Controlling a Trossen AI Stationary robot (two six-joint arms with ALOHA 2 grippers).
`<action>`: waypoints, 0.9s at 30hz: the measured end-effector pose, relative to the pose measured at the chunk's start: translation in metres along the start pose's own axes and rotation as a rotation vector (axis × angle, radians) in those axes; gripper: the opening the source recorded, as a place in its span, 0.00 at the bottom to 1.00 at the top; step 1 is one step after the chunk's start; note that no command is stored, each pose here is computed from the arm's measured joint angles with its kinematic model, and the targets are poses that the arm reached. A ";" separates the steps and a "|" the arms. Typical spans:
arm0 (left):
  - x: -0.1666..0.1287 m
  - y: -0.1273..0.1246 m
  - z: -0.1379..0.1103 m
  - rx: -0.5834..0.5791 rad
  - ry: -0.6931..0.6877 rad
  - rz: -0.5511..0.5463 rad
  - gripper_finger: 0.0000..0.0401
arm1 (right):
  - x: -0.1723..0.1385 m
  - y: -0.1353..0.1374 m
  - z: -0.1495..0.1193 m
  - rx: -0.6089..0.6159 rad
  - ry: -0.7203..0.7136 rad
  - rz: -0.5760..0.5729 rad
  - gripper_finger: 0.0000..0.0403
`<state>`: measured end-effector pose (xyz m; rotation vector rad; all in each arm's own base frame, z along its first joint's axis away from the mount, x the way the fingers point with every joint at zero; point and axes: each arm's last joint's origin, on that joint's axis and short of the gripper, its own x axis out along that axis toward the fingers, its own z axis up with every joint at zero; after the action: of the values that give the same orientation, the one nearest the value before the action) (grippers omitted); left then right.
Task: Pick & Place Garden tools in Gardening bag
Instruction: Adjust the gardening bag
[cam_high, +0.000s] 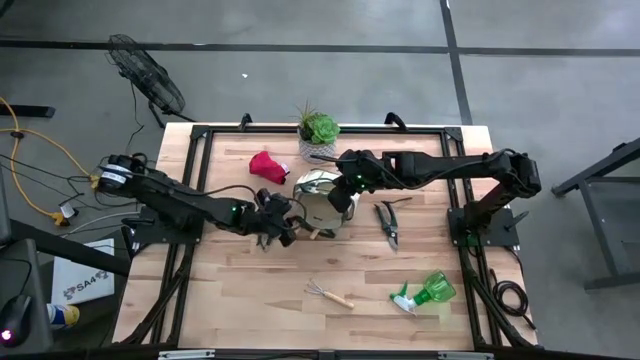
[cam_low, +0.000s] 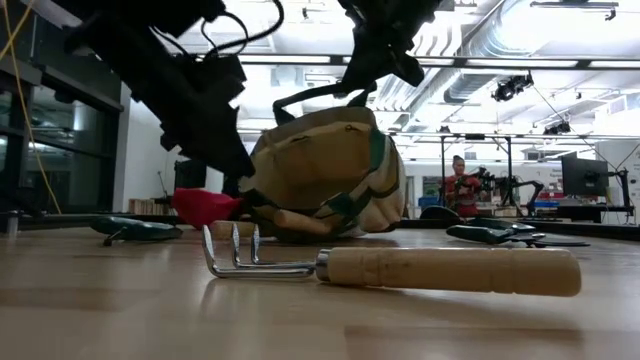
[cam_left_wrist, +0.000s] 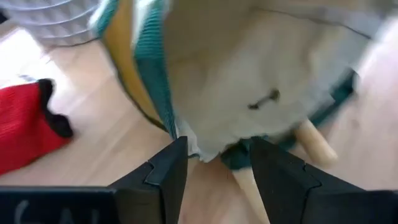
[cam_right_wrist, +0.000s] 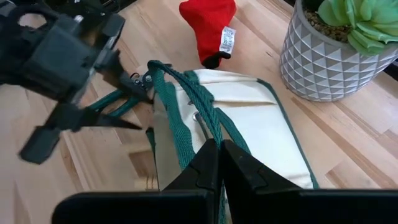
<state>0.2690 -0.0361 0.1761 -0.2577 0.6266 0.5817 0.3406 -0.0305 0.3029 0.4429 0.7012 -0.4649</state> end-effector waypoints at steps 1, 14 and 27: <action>0.002 0.001 0.000 -0.021 -0.003 0.016 0.42 | 0.000 0.000 0.000 0.000 0.000 0.000 0.01; 0.014 0.010 0.005 -0.059 -0.022 0.069 0.42 | -0.001 0.003 -0.002 -0.006 0.002 0.007 0.01; 0.008 0.015 0.002 0.209 0.070 0.038 0.42 | -0.001 0.004 -0.003 -0.007 0.008 0.008 0.01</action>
<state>0.2663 -0.0202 0.1718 -0.0707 0.7560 0.5403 0.3406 -0.0256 0.3027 0.4412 0.7085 -0.4528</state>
